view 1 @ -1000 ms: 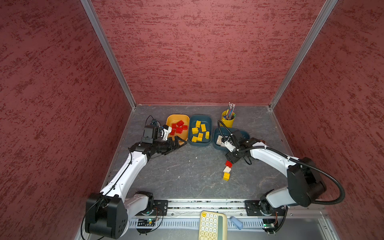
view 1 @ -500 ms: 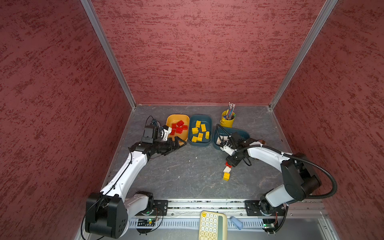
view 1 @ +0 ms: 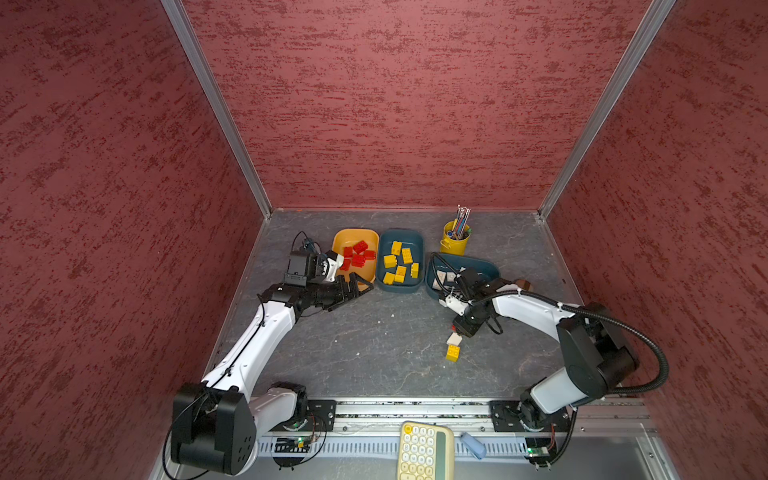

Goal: Sort the legos into containers by color
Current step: 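Carry the red brick into the yellow tub and release it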

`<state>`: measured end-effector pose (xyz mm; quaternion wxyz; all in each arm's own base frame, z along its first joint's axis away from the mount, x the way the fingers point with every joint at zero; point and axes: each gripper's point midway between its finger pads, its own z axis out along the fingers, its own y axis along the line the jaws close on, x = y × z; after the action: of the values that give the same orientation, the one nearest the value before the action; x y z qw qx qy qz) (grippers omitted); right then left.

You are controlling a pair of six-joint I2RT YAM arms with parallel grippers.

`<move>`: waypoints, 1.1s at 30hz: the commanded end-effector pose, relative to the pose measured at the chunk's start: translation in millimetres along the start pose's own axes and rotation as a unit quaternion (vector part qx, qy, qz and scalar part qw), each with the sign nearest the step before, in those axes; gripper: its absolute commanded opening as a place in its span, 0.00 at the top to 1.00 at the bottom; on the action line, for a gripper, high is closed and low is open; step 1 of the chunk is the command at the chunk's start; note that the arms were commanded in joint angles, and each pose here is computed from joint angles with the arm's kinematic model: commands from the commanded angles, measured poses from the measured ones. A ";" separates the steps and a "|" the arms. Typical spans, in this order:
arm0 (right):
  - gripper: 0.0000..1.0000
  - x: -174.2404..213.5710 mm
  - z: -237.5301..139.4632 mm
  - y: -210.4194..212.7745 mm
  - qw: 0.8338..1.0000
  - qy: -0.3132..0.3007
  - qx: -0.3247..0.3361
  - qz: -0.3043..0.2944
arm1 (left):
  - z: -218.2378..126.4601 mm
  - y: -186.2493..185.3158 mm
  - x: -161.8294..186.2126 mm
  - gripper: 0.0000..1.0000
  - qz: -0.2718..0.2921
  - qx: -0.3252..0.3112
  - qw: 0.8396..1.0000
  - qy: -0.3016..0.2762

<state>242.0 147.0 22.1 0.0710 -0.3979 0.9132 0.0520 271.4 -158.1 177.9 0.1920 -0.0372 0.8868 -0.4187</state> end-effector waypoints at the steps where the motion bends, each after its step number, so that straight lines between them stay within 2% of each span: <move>1: 0.54 1.3 4.5 -0.9 1.000 0.010 0.007 -0.018 | -1.3 -4.7 -6.8 0.01 0.022 0.001 1.000 -0.008; 7: 0.53 -10.3 7.4 6.1 1.000 -0.008 -0.009 -0.025 | -1.2 -4.4 -6.6 0.01 0.021 0.001 1.000 -0.008; 11: 0.67 -13.2 6.4 8.1 1.000 -0.010 -0.017 -0.022 | -1.9 -4.9 -6.4 0.01 0.021 0.000 1.000 -0.008; 13: 0.75 -19.7 -1.1 10.7 0.999 -0.026 -0.022 -0.022 | -2.6 -5.1 -6.3 0.00 0.022 0.000 1.000 -0.009; 16: 0.80 -39.8 -21.7 18.5 0.996 -0.071 -0.043 -0.020 | -4.2 -5.1 -6.6 0.01 0.023 -0.002 1.000 -0.009; 20: 0.82 -87.8 -62.0 29.2 0.981 -0.178 -0.077 -0.023 | -9.7 -6.2 -9.1 0.01 0.025 -0.004 1.000 -0.015; 26: 0.84 -169.3 -95.8 43.4 0.946 -0.290 -0.140 -0.029 | -25.0 -2.3 -14.7 0.01 0.022 -0.012 0.999 -0.036; 30: 0.85 -222.7 -104.1 52.9 0.927 -0.334 -0.167 -0.034 | -33.4 0.4 -17.8 0.01 0.019 -0.017 0.998 -0.049; 33: 0.84 -258.6 -100.6 65.4 0.919 -0.351 -0.176 -0.046 | -39.0 5.4 -20.1 0.01 0.017 -0.027 0.998 -0.059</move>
<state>350.6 325.1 149.3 0.2895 -0.3935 0.8193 0.3003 274.4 -128.4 192.3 0.2299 -0.0603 0.8857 -0.3987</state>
